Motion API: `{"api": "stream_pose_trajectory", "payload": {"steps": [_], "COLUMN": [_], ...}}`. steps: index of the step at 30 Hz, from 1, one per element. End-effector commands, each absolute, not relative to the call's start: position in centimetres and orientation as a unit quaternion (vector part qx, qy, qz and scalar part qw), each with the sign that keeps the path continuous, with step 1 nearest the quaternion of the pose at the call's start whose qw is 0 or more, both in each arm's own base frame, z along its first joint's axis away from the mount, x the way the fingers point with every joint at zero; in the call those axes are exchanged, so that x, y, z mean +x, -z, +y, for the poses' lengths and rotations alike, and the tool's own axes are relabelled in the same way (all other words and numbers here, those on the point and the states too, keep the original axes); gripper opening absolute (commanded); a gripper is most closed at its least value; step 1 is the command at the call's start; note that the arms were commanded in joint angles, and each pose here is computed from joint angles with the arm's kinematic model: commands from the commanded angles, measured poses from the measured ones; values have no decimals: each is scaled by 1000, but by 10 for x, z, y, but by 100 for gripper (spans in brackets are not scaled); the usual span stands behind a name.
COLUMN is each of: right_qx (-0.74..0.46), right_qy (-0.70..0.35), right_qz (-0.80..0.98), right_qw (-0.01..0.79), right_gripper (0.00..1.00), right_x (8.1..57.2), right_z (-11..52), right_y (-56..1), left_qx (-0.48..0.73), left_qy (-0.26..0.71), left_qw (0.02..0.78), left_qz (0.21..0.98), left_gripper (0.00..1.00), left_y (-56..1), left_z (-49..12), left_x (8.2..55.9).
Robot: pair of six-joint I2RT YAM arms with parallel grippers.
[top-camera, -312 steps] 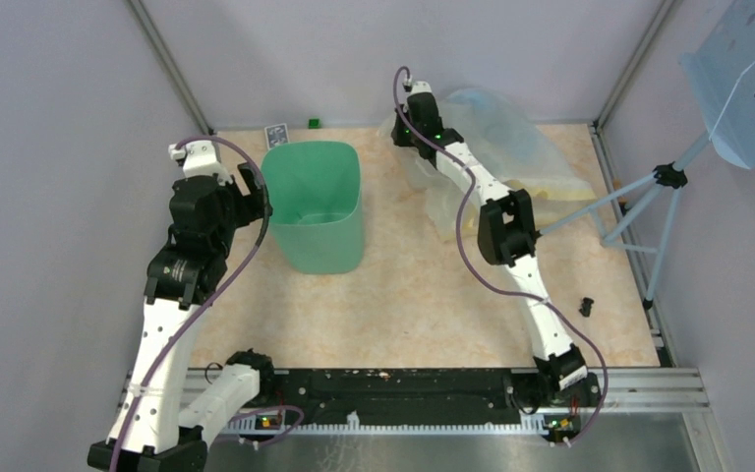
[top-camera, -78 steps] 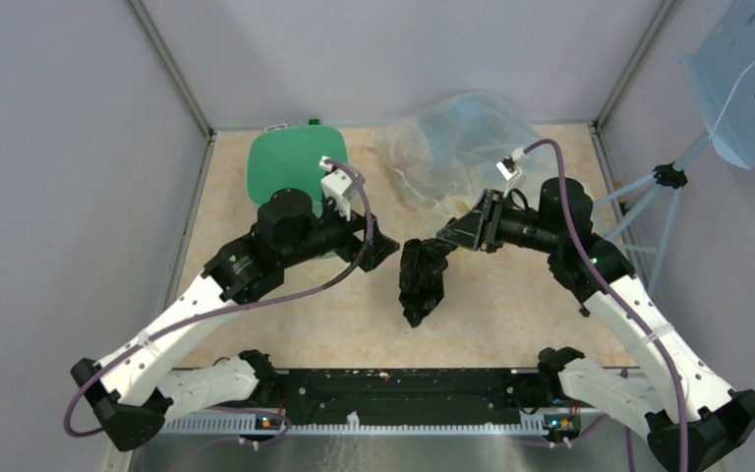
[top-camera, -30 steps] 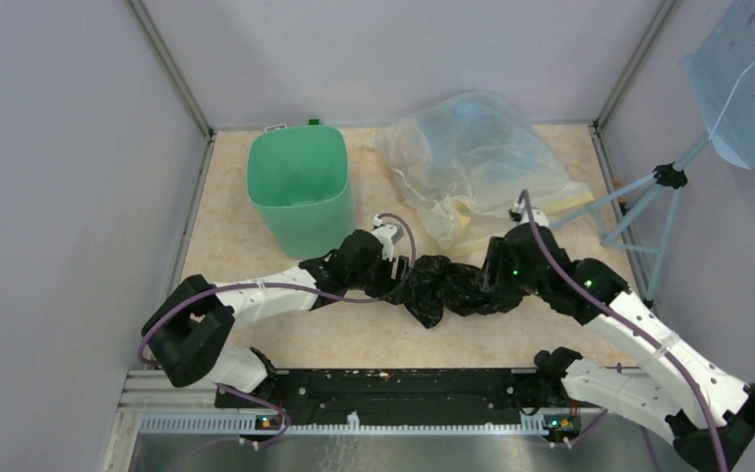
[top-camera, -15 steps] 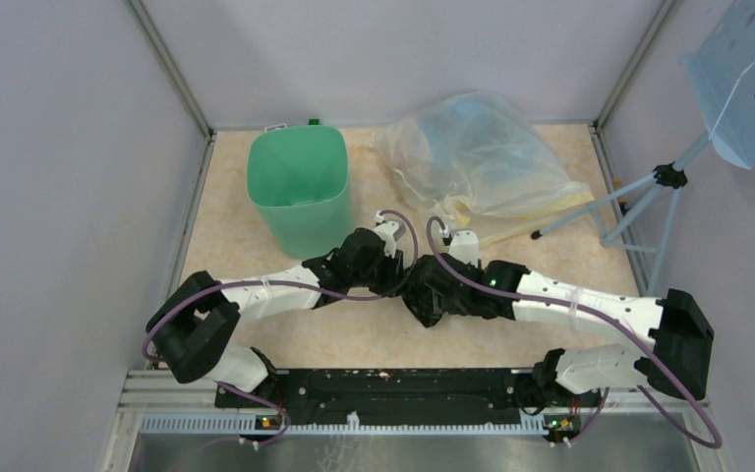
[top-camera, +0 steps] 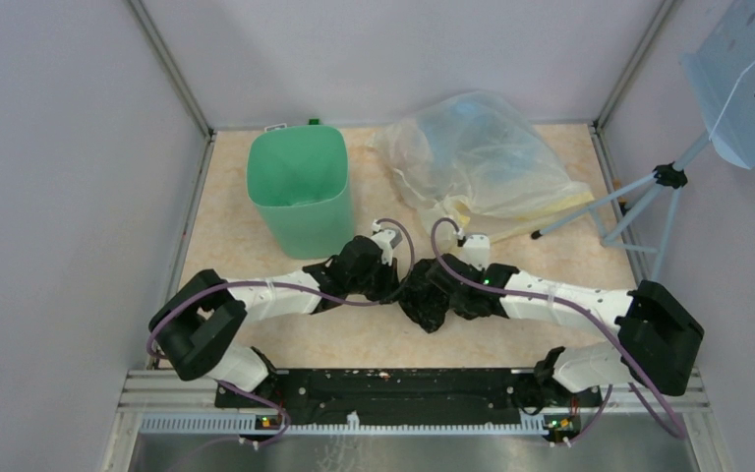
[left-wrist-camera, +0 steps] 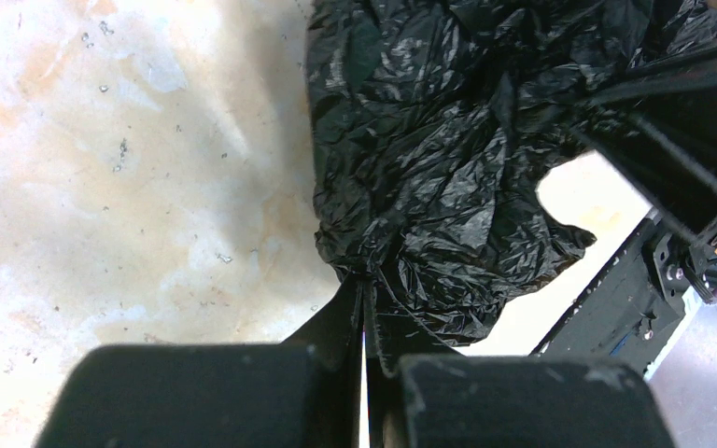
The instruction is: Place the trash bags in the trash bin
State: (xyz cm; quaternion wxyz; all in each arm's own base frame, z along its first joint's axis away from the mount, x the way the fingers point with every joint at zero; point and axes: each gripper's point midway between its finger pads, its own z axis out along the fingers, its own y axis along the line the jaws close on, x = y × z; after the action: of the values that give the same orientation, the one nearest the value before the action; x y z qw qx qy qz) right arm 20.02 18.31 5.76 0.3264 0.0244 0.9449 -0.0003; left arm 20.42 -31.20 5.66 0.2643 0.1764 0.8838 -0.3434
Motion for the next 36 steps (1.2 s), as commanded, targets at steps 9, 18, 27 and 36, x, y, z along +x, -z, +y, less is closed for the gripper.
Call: {"api": "stream_pose_trajectory", "payload": {"steps": [9,18,27,36], "right_qx": [55,-21,71,24], "right_qy": [-74,-157,-119,-217], "right_qz": [919,908,906,860], "right_qw": [384,389,401,462], "right_gripper": [0,0,0,0], "right_x": [186,176,179,179], "right_z": [127,149,124,141], "right_y": [-143,-183,-181,-243], "left_qx": [162,140,33,37], "left_qy": [254,168,165,217], "left_qw": [300,329,360,356], "left_qz": [905,919,918,908], "left_gripper": [0,0,0,0], "left_y": [-70,-85,-107,-128], "left_z": [-267,-209,-172,-177], "left_x": [211,205,225,226]}}
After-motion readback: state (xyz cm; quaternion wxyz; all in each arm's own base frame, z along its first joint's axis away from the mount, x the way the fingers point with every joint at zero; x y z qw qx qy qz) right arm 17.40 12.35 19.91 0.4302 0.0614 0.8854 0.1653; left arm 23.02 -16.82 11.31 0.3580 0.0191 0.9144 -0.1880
